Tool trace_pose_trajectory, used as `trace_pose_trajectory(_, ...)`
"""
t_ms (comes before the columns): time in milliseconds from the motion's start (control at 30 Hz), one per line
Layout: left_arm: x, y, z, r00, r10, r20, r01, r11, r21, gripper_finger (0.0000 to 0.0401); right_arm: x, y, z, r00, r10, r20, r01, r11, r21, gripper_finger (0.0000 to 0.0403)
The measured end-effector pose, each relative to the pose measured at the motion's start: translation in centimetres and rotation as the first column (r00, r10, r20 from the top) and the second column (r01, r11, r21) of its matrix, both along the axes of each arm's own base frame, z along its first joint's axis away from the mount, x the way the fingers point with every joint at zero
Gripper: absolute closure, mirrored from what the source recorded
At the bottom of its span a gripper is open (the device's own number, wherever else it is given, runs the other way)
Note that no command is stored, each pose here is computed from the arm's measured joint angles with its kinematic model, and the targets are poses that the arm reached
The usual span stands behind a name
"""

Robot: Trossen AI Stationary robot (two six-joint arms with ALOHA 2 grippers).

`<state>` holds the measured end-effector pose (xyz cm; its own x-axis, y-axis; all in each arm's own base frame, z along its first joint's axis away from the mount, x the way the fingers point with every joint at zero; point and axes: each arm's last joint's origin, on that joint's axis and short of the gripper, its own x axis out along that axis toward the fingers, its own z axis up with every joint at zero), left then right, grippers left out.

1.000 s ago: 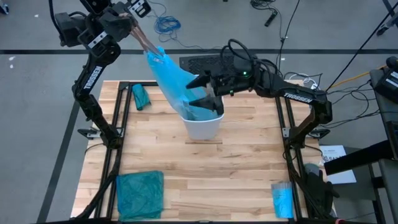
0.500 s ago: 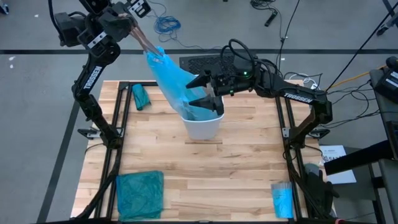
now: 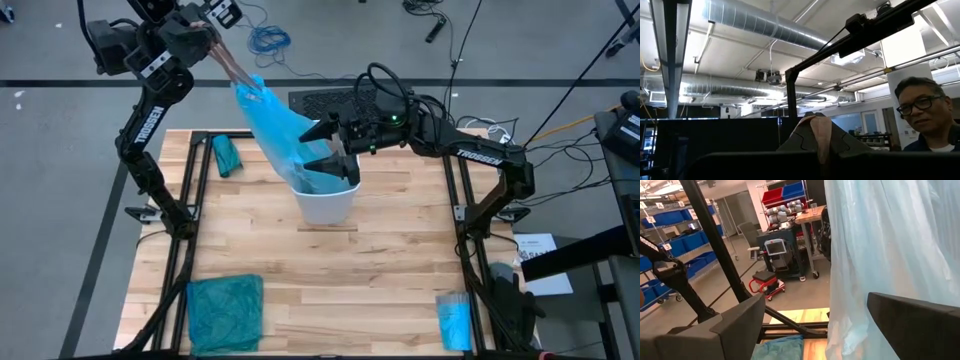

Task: Place trash/remove bag and relplace
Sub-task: Remove the blue trash bag from the white trash bin

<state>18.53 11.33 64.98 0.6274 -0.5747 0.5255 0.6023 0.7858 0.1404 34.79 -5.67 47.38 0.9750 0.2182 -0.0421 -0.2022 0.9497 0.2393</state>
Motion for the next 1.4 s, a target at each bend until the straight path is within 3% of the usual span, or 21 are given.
trace_pose_trajectory(100, 0.0, 0.0, 0.0, 1.0, -0.001, -0.001, 0.001, 1.0, -0.001, 0.0401, 0.0, -0.1, 0.1, 1.0, -0.028, 0.011, 0.028, 1.0, -0.008, 0.0057)
trace_pose_trajectory(233, 0.0, 0.0, 0.0, 1.0, -0.001, -0.001, 0.001, 1.0, -0.001, 0.0401, -0.2, -1.4, 1.4, 0.973, -0.18, 0.147, 0.187, 0.982, -0.034, 0.0057)
trace_pose_trajectory(333, -0.1, -0.1, 0.0, 1.0, -0.013, -0.012, 0.012, 1.0, -0.014, 0.0401, -0.3, -2.5, 2.4, 0.944, -0.209, 0.257, 0.223, 0.975, -0.026, 0.0057)
trace_pose_trajectory(433, 0.2, -0.1, -0.1, 0.999, -0.026, -0.021, 0.026, 1.0, -0.014, 0.0401, -0.2, -3.3, 2.2, 0.94, -0.221, 0.258, 0.234, 0.972, -0.02, 0.0057)
trace_pose_trajectory(767, 2.4, 0.4, -1.0, 0.995, -0.071, -0.072, 0.069, 0.997, -0.032, 0.0401, 1.6, -4.0, 1.0, 0.95, -0.132, 0.282, 0.144, 0.989, -0.021, 0.0057)
trace_pose_trajectory(1000, 4.4, 1.1, -1.9, 0.987, -0.109, -0.119, 0.102, 0.993, -0.062, 0.0401, 1.4, -4.0, 1.4, 0.936, -0.123, 0.329, 0.155, 0.985, -0.073, 0.0057)
trace_pose_trajectory(1200, 5.0, 1.3, -2.2, 0.985, -0.117, -0.126, 0.109, 0.992, -0.068, 0.0401, 1.5, -4.0, 1.2, 0.941, -0.123, 0.316, 0.153, 0.986, -0.073, 0.0057)
trace_pose_trajectory(1400, 5.1, 1.4, -2.2, 0.984, -0.118, -0.131, 0.11, 0.992, -0.066, 0.0401, 1.5, -3.9, 1.3, 0.937, -0.112, 0.331, 0.165, 0.977, -0.136, 0.0057)
